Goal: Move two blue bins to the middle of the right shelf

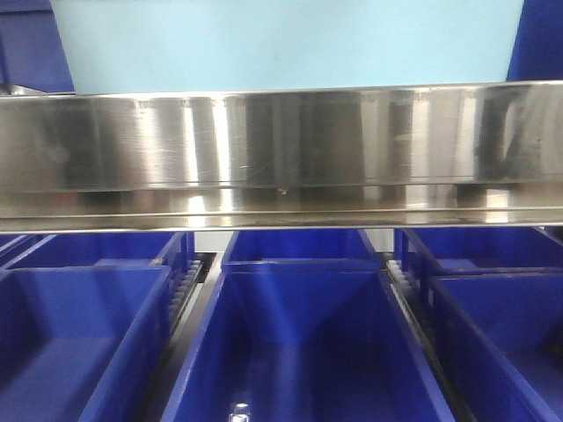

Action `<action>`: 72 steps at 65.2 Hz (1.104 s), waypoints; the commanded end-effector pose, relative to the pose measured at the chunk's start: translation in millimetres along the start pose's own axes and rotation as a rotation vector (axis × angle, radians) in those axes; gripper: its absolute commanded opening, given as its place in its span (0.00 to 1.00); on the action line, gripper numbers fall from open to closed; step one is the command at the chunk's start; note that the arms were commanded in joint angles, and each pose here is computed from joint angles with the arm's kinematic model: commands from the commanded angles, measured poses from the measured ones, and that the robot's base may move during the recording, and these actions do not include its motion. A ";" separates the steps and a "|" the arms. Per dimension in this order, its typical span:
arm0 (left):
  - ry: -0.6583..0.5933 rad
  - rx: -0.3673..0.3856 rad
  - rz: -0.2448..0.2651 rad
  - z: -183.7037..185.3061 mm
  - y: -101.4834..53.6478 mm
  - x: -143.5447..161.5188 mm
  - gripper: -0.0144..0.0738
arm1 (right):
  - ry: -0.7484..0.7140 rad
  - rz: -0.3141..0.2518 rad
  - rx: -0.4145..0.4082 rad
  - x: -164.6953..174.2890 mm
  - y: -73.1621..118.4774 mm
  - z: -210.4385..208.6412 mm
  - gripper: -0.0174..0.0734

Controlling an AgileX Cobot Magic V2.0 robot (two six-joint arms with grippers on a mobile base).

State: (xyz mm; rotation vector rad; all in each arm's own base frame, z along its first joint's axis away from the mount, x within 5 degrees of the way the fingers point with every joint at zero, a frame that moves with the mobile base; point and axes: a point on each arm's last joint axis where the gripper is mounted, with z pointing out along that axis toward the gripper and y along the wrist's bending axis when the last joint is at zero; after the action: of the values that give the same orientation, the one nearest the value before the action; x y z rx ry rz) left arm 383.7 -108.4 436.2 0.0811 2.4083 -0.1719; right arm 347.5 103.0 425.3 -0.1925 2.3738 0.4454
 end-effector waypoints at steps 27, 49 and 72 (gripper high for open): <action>0.005 -0.026 0.014 18.4 3.6 -2.0 0.08 | 0.173 0.006 0.034 11.1 -12.2 34.1 0.06; -0.023 -0.011 0.013 6.1 2.7 -4.5 0.87 | 0.125 -0.019 0.055 5.9 -9.6 14.7 0.81; -0.129 0.006 0.053 -44.0 3.8 -9.1 0.71 | 0.067 -0.037 0.045 6.2 -1.0 -23.0 0.81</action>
State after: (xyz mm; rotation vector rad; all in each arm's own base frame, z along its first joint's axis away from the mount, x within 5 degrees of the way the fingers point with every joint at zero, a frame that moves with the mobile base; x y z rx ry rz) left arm 370.6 -101.6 461.6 0.1251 2.3189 -0.1516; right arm 335.9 98.1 427.1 -0.2246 2.4617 0.3909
